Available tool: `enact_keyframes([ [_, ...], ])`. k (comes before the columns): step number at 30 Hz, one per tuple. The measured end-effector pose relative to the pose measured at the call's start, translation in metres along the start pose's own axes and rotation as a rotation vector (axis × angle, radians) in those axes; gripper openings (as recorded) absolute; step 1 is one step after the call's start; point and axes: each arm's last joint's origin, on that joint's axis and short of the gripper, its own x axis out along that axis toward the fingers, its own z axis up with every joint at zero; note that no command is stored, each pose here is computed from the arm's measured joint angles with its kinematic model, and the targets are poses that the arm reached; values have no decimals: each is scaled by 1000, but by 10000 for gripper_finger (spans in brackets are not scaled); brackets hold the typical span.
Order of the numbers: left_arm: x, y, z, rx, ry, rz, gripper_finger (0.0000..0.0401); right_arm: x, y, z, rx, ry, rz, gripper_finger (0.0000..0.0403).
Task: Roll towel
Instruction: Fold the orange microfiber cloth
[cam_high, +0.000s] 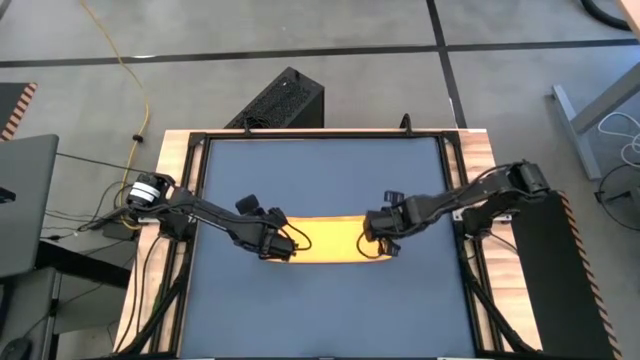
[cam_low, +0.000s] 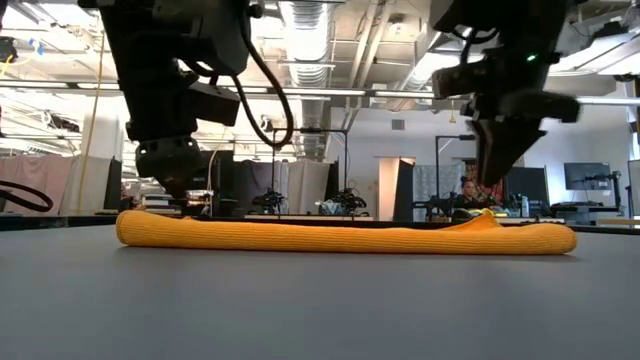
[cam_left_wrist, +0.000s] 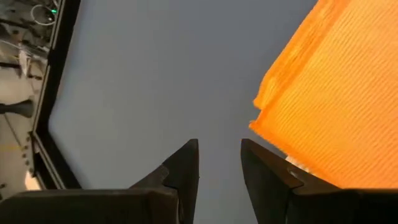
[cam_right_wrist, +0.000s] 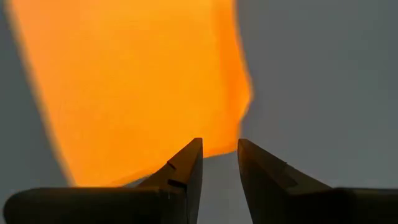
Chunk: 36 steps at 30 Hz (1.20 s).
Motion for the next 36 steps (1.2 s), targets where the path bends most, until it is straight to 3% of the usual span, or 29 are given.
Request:
enact_keyframes([
  [10,-8,-9,-6,14,-6,-49,110,18,-26,1,36,57,124,174],
  [18,-14,-13,-14,30,-8,-43,110,43,-37,-11,50,69,127,194],
  [23,-14,-13,-14,17,-9,-44,110,46,-37,-13,32,58,134,143],
  [30,-14,-13,-14,19,-10,-44,110,46,-36,-12,0,54,194,17],
  [36,-14,-13,-15,24,-4,-42,110,41,-37,-9,-9,59,191,21],
])
